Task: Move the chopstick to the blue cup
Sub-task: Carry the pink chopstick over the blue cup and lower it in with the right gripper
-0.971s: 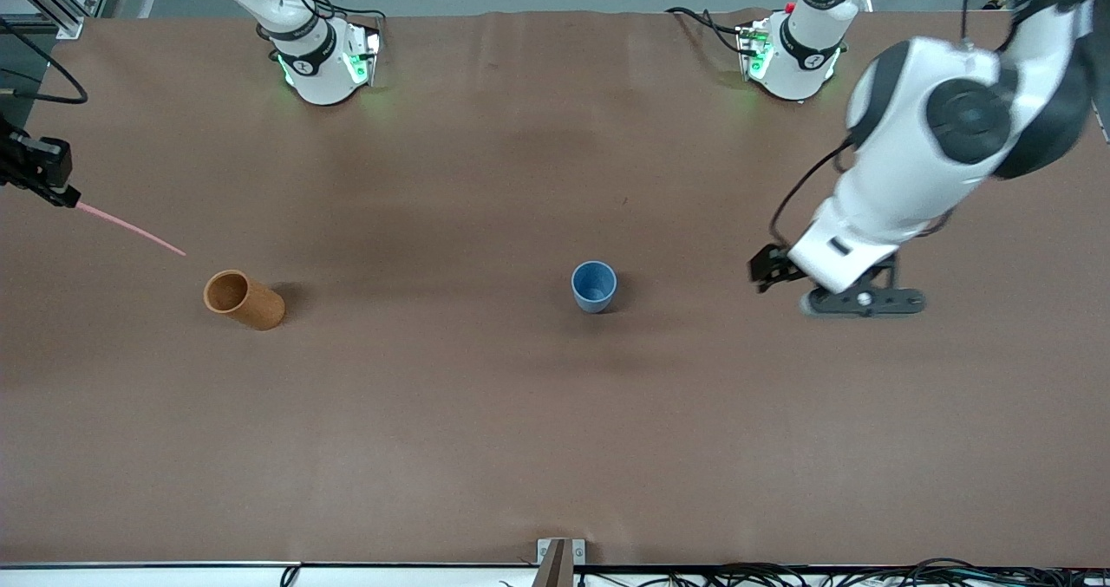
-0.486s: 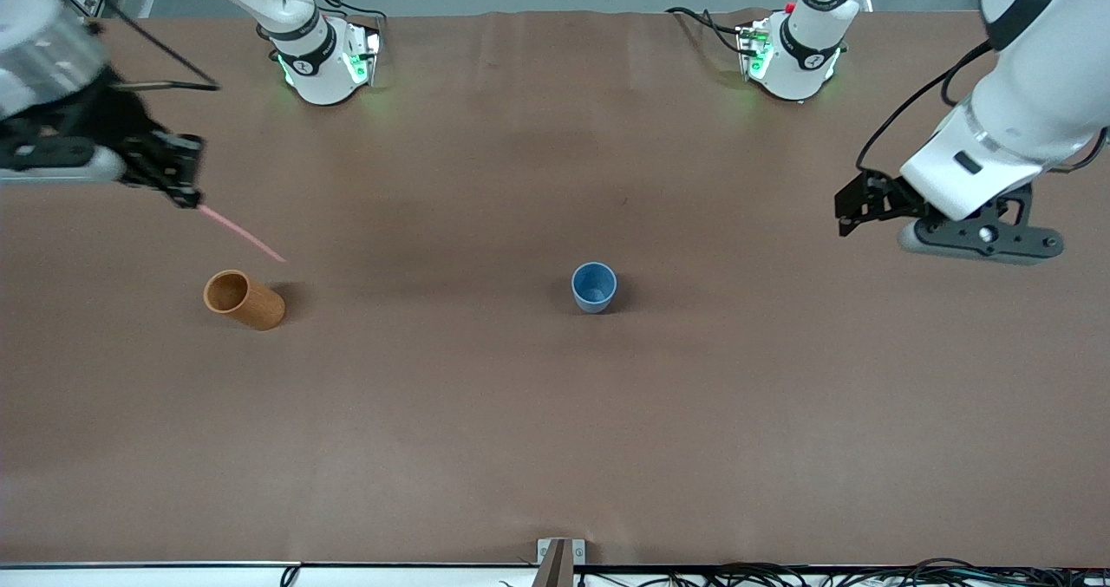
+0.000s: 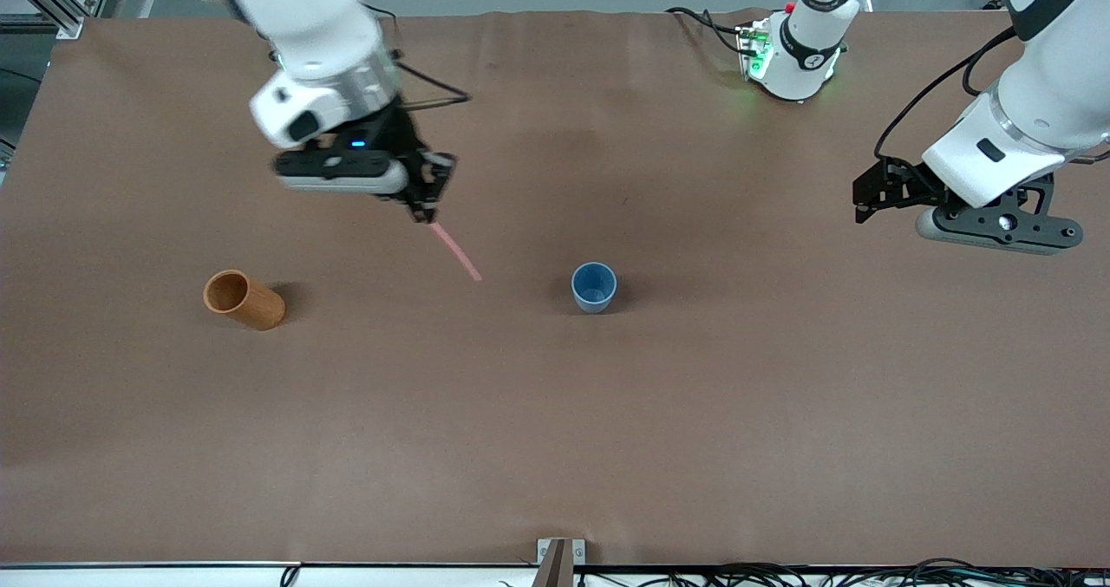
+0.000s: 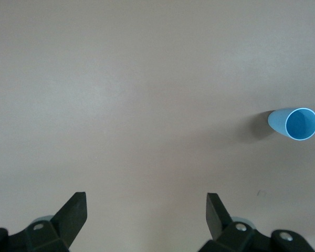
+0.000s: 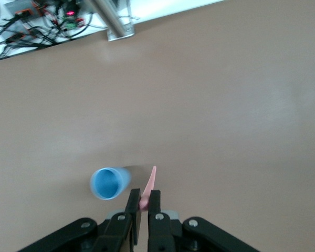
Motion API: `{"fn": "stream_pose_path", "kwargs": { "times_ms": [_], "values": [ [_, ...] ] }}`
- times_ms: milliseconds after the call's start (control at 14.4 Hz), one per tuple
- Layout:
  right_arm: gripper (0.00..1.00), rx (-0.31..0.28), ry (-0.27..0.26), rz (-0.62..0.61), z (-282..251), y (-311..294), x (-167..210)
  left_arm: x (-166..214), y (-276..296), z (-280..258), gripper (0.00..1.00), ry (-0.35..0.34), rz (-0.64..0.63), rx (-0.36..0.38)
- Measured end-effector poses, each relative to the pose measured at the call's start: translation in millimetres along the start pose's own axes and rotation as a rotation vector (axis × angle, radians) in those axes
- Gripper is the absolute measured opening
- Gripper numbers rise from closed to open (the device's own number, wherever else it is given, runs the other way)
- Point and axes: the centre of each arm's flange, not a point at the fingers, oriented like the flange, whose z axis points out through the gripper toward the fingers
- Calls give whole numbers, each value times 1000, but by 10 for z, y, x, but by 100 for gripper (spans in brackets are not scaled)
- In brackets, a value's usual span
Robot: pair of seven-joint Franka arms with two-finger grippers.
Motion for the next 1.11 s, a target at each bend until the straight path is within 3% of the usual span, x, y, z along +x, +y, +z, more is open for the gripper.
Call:
{"fn": "stream_pose_path", "kwargs": {
  "times_ms": [208,416,555,1110],
  "values": [
    [10,10,-5,12,289,-568,-208,-4,-35,-72,100,16,-4,0],
    [10,-29,23,11,664,-966,-503,-23,-59,-115,100,23,8,-3],
    [10,-48,33,3,875,-1175,-763,-46,-179,-150,100,25,0,-45],
    [10,-64,24,-24,1145,-1337,-997,-113,-341,-207,100,30,-10,-43]
  ]
}}
